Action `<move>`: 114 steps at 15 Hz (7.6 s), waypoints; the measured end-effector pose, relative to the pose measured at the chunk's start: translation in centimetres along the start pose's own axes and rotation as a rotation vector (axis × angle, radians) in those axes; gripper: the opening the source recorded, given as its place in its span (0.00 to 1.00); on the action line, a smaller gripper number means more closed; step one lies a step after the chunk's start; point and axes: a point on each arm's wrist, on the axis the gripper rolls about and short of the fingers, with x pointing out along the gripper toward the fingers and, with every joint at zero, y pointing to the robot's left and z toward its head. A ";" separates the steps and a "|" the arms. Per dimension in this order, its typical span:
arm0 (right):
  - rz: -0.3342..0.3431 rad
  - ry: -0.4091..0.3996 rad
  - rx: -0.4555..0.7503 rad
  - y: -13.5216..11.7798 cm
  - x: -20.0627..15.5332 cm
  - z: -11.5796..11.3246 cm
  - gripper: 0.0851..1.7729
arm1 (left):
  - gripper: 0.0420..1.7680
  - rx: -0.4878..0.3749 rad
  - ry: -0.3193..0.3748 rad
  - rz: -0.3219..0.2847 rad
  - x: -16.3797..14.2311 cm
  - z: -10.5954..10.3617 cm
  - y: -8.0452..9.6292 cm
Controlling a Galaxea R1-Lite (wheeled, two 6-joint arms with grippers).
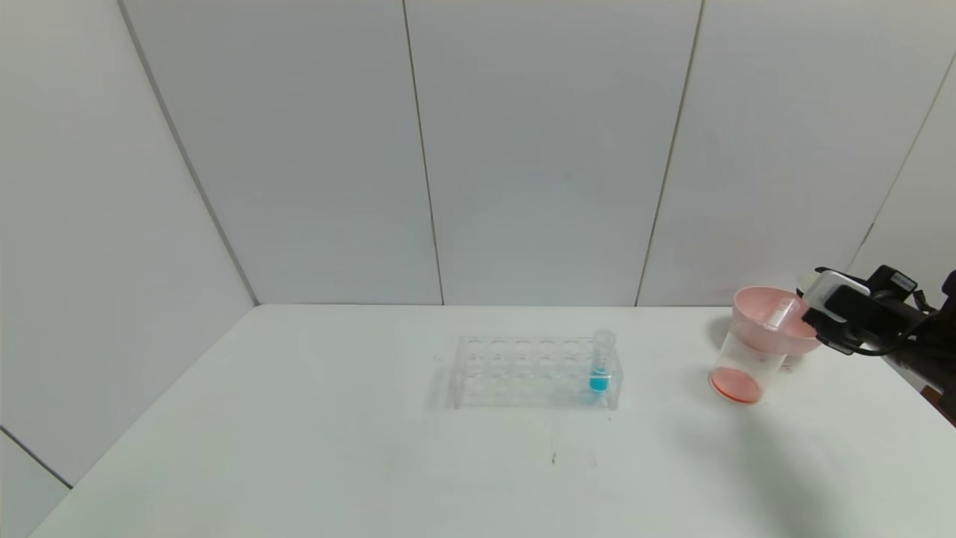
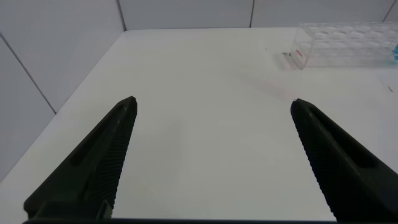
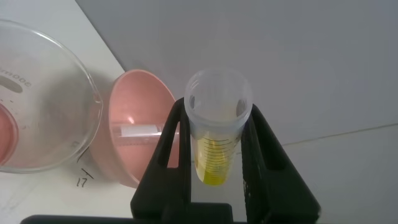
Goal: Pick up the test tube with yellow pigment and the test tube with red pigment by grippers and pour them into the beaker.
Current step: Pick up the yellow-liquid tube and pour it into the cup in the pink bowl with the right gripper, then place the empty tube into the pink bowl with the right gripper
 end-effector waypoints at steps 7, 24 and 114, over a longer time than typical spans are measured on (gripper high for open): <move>-0.010 -0.001 -0.178 0.1 -0.1 0.0 0.26 | 1.00 0.000 0.000 0.000 0.0 0.0 0.0; 0.001 0.018 -0.332 0.6 -0.1 0.4 0.26 | 1.00 0.000 0.000 0.000 0.0 0.0 0.0; -0.114 0.173 1.073 0.8 7.7 -0.3 0.60 | 1.00 0.000 0.000 0.000 0.0 0.0 0.0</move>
